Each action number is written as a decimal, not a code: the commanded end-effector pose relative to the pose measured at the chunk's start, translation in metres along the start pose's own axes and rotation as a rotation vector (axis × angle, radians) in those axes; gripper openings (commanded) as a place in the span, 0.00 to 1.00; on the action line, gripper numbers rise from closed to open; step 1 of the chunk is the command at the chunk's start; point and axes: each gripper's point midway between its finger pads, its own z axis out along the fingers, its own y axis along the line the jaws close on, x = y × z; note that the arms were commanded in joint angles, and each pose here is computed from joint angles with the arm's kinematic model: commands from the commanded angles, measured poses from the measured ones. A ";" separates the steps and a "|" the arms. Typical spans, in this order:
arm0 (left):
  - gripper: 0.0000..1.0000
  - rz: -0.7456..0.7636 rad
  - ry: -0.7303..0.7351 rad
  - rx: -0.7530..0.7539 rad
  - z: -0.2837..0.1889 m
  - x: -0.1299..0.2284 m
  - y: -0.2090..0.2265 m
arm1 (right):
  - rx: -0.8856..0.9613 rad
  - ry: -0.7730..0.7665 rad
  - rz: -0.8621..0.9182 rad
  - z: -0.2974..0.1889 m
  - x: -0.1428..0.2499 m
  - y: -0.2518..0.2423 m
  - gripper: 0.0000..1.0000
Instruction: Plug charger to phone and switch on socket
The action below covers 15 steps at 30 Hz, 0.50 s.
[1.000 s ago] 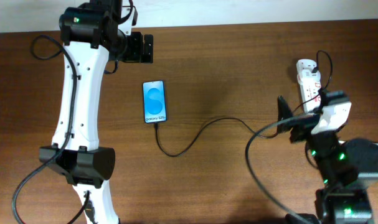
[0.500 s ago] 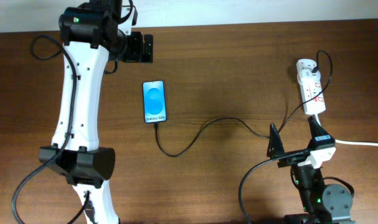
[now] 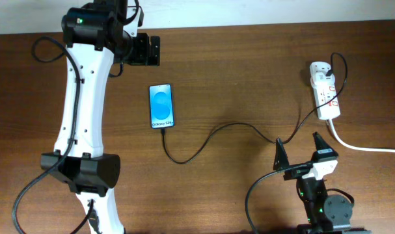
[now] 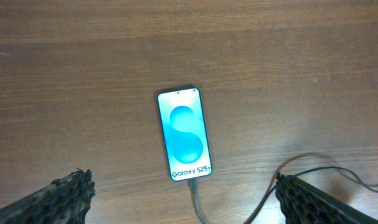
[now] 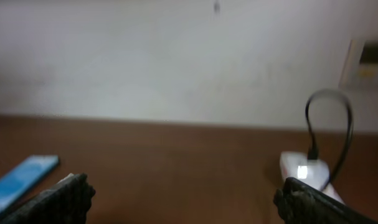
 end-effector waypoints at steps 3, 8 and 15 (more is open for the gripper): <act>0.99 0.006 -0.027 -0.005 -0.012 -0.002 0.001 | 0.028 0.125 0.019 -0.002 0.032 -0.004 0.98; 0.99 0.006 -0.026 -0.005 -0.011 -0.002 0.001 | 0.026 0.123 0.019 -0.002 0.032 -0.004 0.98; 0.99 0.006 -0.026 -0.005 -0.011 -0.002 0.001 | 0.025 0.123 0.019 -0.002 0.032 -0.004 0.98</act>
